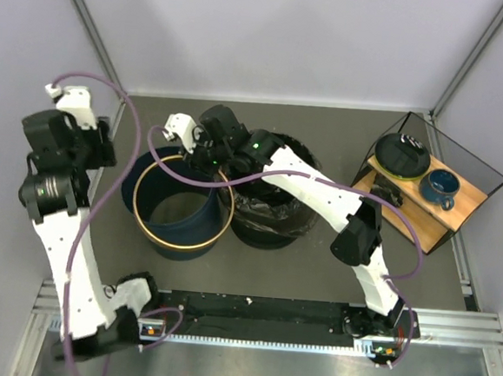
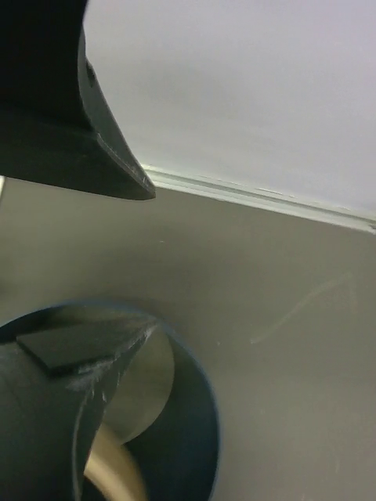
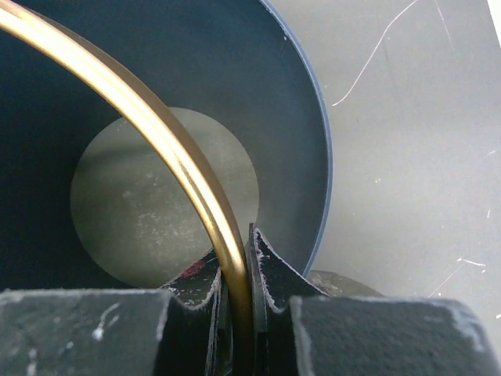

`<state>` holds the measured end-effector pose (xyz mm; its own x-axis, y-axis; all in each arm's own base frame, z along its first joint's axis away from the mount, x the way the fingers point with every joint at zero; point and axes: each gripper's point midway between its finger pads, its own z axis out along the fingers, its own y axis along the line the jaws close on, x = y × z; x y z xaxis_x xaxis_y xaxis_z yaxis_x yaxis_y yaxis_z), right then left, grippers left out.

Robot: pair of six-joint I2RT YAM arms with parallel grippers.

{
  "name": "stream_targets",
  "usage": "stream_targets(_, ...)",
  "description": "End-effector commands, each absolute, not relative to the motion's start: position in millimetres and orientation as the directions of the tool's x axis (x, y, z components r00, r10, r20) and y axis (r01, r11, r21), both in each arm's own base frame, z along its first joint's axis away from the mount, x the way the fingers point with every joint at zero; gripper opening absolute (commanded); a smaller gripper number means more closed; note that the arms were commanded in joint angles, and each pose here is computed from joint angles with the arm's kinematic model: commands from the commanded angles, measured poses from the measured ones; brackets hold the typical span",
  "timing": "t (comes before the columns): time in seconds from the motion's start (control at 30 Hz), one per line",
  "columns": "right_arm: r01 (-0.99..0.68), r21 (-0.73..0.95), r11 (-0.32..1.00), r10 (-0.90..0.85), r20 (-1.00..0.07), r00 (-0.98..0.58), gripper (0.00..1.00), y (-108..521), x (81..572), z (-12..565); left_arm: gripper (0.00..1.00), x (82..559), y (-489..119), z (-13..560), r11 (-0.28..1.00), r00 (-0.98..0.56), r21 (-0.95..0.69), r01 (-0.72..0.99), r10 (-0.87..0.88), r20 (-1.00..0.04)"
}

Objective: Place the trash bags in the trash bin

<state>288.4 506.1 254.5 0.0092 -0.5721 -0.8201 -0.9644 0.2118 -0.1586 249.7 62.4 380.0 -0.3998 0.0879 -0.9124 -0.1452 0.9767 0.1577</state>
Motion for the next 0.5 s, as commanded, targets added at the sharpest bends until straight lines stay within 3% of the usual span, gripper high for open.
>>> stream_targets(0.0,-0.959,-0.146,0.241,-0.538,-0.843,-0.007,0.00,497,285,286,0.57,263,75,349,0.991,-0.488,-0.089,-0.098,-0.126,-0.864)
stream_targets(0.07,-0.957,-0.150,0.248,-0.522,-0.853,-0.002,0.00,500,287,293,0.55,267,77,324,0.985,-0.569,-0.171,-0.037,-0.161,-0.807)
stream_targets(0.13,-0.952,-0.162,0.259,-0.504,-0.864,0.010,0.00,502,291,303,0.60,266,71,302,0.979,-0.629,-0.201,0.022,-0.142,-0.764)
stream_targets(0.47,-0.936,-0.230,0.267,-0.506,-0.860,0.067,0.00,515,309,302,0.58,264,46,257,0.951,-0.600,-0.207,0.230,-0.029,-0.800)
